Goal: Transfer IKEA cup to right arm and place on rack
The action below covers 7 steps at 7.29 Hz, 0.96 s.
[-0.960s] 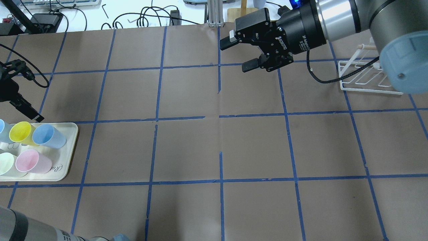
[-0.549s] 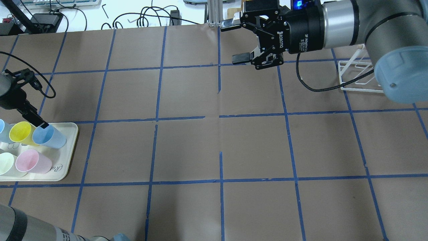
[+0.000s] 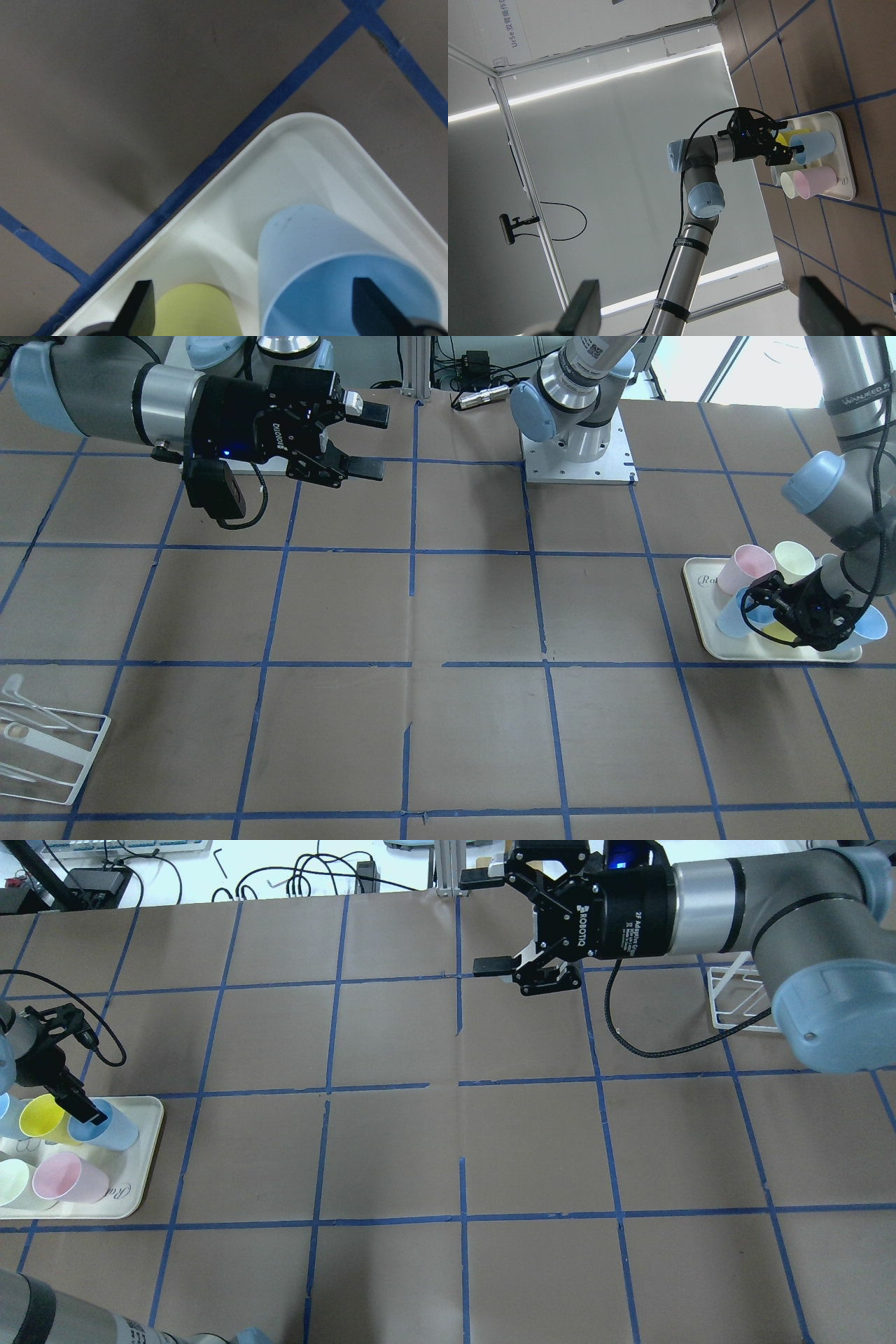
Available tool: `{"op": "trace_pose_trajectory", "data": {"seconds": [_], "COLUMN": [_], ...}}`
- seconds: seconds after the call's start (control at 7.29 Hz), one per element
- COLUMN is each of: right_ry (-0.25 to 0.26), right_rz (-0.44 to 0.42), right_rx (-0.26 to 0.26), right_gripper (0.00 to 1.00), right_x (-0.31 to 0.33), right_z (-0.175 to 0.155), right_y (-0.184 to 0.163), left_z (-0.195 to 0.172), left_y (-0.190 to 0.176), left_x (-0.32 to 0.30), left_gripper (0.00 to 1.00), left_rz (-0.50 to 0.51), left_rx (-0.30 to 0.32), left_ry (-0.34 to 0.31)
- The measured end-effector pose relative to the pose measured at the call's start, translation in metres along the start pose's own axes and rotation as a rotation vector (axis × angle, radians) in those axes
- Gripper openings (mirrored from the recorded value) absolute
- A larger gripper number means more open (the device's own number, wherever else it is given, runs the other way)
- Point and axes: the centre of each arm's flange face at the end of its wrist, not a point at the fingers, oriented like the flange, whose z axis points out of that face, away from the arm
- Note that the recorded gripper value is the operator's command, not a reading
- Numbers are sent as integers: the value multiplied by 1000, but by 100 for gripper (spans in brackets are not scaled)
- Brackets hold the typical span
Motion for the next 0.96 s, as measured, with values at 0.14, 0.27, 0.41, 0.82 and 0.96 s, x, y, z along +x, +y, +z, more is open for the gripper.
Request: {"op": "trace_pose_trajectory", "data": {"seconds": [0.14, 0.27, 0.41, 0.82, 0.96], "right_ry": [-7, -20, -28, -32, -34], "right_rz": [54, 90, 82, 23, 12], "right_rx": [-3, -5, -8, -19, -20], "right_gripper": [100, 100, 100, 100, 100], "right_x": [-1, -3, -6, -11, -10], "right_z": [1, 2, 3, 10, 11], "right_y": [1, 2, 3, 5, 4], "left_z": [1, 5, 9, 8, 9], "left_y": [3, 13, 22, 22, 21], "left_x": [-1, -4, -7, -1, -1], "left_gripper": [92, 86, 81, 61, 41], "left_rz": [6, 9, 8, 16, 16], "left_rx": [6, 23, 47, 70, 70], "left_ry": [3, 11, 22, 25, 28]}}
